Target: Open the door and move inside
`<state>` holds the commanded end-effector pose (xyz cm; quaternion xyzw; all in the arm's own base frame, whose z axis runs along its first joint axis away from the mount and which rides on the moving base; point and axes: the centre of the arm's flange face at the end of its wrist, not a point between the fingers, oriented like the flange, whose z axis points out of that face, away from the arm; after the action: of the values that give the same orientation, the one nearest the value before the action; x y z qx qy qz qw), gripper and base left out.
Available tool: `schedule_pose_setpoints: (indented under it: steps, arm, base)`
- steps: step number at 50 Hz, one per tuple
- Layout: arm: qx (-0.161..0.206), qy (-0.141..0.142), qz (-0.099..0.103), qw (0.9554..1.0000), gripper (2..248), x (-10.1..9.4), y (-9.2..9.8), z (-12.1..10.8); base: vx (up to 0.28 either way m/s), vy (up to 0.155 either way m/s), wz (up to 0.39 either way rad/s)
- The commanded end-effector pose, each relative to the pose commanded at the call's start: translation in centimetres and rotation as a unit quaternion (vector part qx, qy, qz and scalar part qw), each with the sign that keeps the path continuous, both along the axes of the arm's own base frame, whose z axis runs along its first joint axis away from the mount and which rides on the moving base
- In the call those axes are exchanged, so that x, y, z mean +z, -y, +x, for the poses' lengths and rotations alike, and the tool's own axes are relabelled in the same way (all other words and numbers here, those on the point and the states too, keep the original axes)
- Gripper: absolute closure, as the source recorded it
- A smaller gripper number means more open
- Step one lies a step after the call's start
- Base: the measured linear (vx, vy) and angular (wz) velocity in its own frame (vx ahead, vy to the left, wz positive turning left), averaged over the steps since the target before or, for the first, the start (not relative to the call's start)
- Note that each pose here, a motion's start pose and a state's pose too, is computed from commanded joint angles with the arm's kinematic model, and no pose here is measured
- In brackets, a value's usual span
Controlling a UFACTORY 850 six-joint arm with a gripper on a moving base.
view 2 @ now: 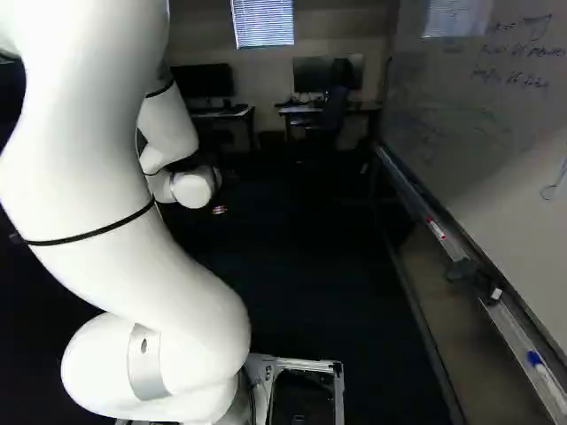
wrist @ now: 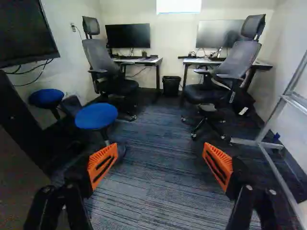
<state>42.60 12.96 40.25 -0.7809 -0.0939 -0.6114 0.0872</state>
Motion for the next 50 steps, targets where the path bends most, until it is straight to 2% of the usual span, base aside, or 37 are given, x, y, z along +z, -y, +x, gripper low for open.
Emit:
schedule_pose_setpoints:
  steps: [12, 50]
  arm:
    - [0.0, 0.0, 0.0, 1.0, 3, 0.0, 0.0, 0.0]
    - [0.0, 0.0, 0.0, 1.0, 3, 0.0, 0.0, 0.0]
  base:
    - [0.212, 0.024, 0.111]
    - [0.233, 0.007, -0.008]
